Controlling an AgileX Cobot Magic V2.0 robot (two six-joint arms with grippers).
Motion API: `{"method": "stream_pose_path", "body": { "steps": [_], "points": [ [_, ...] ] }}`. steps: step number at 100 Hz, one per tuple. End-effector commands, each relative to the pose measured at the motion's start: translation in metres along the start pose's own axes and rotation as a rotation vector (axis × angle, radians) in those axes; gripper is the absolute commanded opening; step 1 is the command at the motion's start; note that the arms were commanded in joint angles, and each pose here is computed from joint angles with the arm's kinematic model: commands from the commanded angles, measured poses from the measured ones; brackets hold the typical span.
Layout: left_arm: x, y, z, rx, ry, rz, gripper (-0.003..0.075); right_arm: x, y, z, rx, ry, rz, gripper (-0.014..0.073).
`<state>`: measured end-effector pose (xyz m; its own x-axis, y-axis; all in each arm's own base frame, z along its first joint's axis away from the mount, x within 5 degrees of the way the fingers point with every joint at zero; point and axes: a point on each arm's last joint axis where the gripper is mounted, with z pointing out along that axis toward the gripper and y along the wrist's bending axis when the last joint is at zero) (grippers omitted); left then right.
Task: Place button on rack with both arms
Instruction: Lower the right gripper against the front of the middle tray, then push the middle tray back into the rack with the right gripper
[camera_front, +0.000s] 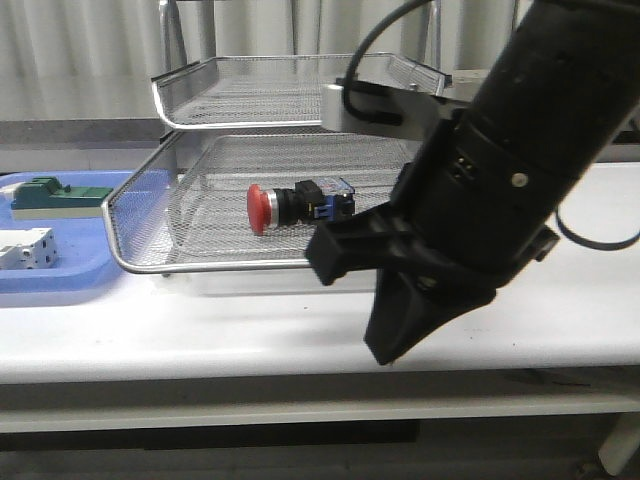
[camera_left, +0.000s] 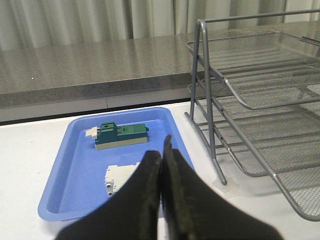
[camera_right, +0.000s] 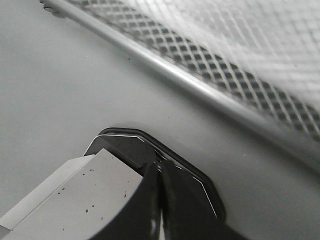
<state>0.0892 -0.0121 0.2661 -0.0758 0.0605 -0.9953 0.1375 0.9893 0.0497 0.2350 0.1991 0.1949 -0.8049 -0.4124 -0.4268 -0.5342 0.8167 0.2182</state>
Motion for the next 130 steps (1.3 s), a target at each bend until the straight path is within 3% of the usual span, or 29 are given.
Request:
{"method": "stream_pose_path", "body": {
  "steps": [1,83,130],
  "points": [
    [-0.016,0.003,-0.001,-0.033,-0.1,-0.019,0.0004,-0.022,0.009,-0.008,-0.01,-0.099,-0.038,-0.0066],
    [-0.016,0.003,-0.001,-0.033,-0.1,-0.019,0.0004,-0.078,0.005,0.007,0.093,-0.177,-0.235,-0.0066],
    [-0.016,0.003,-0.001,-0.033,-0.1,-0.019,0.0004,-0.124,-0.048,-0.006,0.207,-0.274,-0.183,-0.0066]
  ]
}}
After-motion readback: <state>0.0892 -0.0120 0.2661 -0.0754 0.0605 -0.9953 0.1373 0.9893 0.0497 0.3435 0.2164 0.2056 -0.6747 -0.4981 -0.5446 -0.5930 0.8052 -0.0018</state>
